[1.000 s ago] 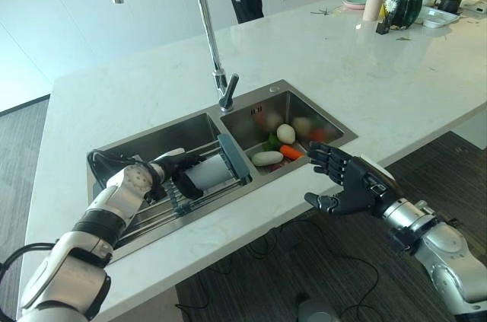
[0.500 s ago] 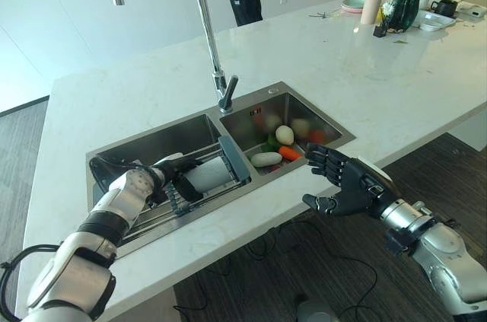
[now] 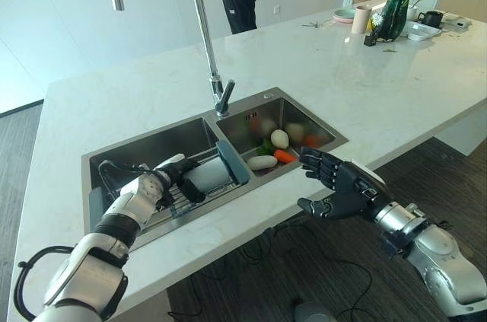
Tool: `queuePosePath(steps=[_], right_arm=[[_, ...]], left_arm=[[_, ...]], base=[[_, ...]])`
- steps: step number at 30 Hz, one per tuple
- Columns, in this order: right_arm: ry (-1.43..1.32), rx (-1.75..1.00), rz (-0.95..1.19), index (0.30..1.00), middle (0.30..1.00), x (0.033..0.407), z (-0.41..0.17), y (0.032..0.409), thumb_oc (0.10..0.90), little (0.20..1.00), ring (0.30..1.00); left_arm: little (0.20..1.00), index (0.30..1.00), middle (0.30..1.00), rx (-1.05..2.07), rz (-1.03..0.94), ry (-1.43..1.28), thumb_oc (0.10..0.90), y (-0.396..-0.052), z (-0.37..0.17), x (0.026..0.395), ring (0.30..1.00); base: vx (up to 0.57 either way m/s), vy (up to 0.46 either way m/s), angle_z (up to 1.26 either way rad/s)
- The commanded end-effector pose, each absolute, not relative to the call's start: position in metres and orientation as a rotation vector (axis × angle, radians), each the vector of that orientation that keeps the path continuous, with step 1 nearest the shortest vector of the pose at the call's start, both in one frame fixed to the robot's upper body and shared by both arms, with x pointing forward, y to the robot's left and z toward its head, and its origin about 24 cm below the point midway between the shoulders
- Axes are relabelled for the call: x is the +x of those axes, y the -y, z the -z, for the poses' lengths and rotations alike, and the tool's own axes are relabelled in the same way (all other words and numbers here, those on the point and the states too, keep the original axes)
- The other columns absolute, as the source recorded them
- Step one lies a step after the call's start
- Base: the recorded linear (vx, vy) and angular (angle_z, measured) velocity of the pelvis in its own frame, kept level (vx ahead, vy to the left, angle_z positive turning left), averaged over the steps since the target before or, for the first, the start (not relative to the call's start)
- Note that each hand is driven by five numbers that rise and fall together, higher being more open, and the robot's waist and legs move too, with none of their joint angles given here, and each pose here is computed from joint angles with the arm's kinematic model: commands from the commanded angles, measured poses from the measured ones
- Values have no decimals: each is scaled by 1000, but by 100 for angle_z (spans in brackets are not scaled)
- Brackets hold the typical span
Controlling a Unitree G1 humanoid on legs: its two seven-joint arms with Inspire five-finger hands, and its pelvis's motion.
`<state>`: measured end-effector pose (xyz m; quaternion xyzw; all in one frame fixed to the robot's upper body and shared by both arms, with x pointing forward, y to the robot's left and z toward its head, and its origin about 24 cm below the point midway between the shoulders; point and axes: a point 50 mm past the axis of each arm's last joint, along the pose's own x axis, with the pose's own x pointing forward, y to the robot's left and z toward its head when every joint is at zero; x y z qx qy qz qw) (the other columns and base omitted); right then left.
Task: Place the dishes in the dishwasher.
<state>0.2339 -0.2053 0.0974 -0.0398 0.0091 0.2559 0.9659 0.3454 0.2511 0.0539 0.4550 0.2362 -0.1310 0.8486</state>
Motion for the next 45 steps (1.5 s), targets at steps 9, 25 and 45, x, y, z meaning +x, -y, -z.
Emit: queuePosePath(steps=[9, 25, 45], right_arm=[[265, -134, -515, 900, 900, 240, -149, 203, 800, 900, 900], [310, -105, -411, 900, 900, 234, -146, 204, 800, 900, 900], [695, 66, -372, 900, 900, 202, -188, 199, 800, 900, 900]], left_arm=[[300, 300, 300, 887, 83, -182, 400, -266, -115, 358, 300], [300, 300, 300, 566, -230, 474, 400, -259, -185, 295, 300], [300, 300, 300, 209, -250, 829, 400, -253, -192, 188, 300]], base=[[0, 0, 0], [6, -10, 17], [-7, -76, 23]])
